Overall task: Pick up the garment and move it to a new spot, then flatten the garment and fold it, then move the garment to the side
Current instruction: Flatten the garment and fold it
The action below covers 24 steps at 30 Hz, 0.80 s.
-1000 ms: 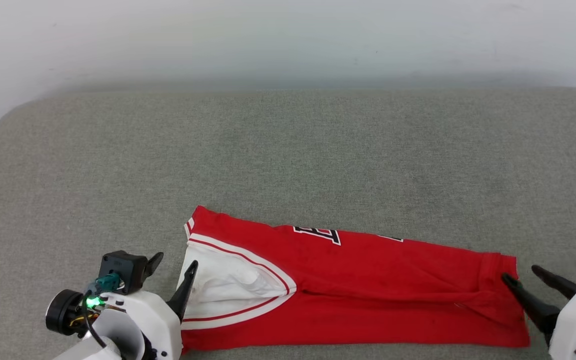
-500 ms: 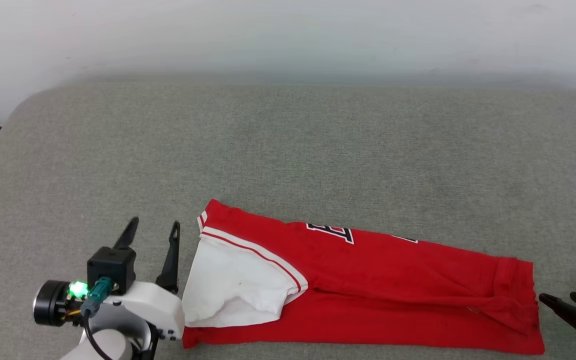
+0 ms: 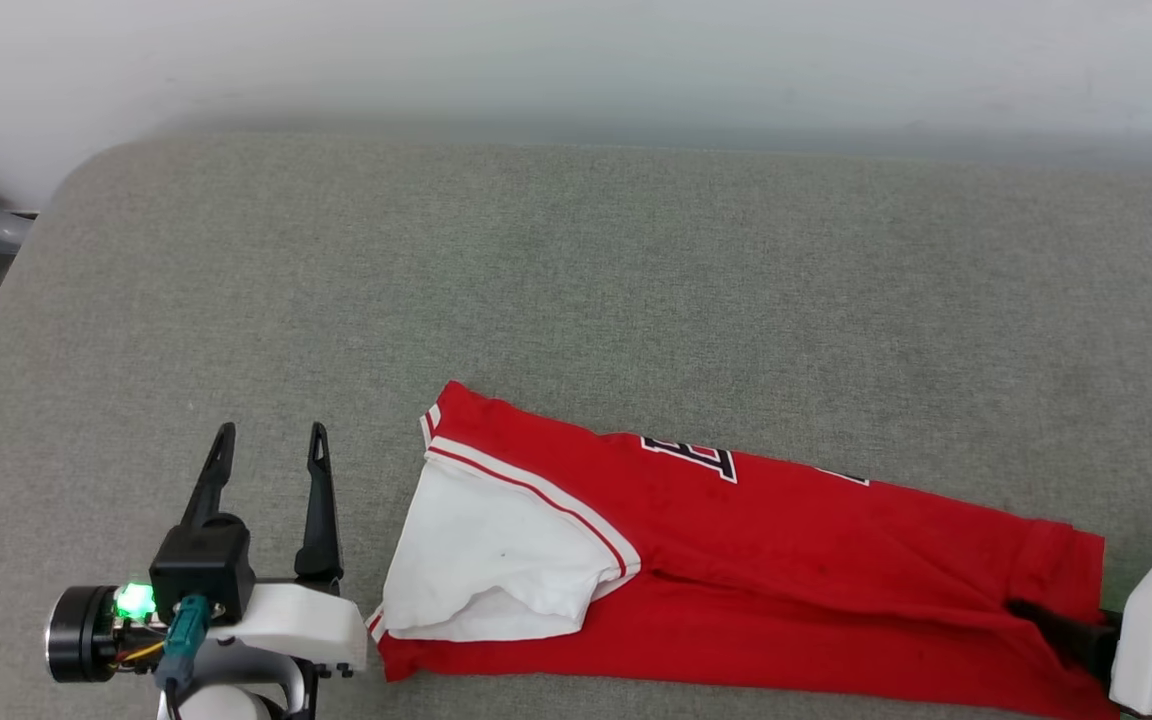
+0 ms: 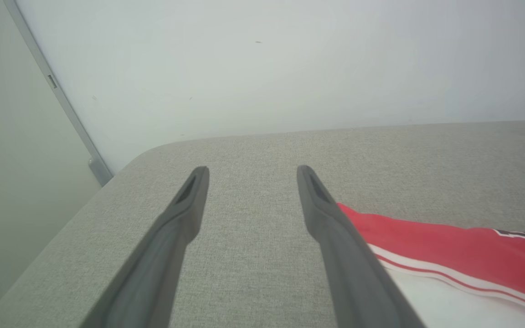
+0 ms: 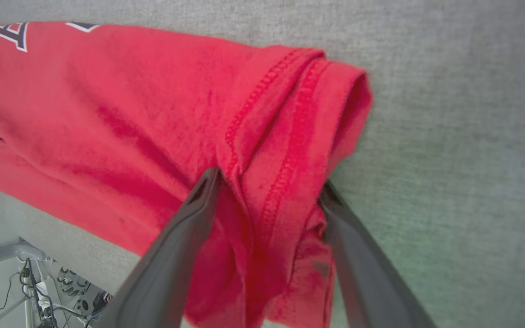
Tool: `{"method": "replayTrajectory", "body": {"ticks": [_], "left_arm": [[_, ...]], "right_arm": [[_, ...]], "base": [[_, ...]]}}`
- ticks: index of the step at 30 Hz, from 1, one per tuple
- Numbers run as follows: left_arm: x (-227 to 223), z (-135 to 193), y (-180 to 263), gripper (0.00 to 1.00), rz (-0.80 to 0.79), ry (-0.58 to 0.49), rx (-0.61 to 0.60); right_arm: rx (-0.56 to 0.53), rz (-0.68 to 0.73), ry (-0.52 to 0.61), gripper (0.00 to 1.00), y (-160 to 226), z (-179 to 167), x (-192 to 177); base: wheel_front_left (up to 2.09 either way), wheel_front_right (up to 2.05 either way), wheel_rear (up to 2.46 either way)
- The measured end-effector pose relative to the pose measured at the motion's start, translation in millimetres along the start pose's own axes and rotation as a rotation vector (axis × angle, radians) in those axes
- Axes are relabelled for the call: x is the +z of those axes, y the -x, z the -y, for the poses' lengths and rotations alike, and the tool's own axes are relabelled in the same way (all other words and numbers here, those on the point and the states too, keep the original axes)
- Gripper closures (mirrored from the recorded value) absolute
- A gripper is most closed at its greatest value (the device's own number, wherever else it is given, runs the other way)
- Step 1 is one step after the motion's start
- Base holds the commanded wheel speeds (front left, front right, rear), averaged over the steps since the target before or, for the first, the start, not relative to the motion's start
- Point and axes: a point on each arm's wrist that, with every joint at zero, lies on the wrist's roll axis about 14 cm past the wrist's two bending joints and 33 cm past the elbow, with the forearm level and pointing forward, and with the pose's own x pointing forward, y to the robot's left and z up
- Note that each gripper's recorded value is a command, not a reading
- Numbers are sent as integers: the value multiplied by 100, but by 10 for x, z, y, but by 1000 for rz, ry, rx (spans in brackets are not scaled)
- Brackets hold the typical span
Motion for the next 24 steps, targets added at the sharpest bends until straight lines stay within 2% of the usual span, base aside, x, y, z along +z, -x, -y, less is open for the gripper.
{"method": "replayTrajectory", "body": {"ticks": [11,12,13,14,20,24], "left_arm": [[61,-78,176,0,58,-6,87],[54,-88,200,0,57,-6,92],[55,-93,219,0,60,-13,95],[57,-101,239,0,62,-18,97],[26,-82,347,0,58,-22,99],[19,-95,384,0,58,-28,109]], "right_arm": [[72,52,19,0,-161,-276,-37],[72,57,25,25,-168,-283,-37],[72,64,29,58,-172,-289,-34],[70,79,31,100,-171,-287,-22],[34,110,47,100,-147,-174,2],[-24,122,41,100,-69,50,57]], "base": [[0,0,0],[0,0,0],[0,0,0],[0,0,0],[0,0,0],[0,0,0]]}}
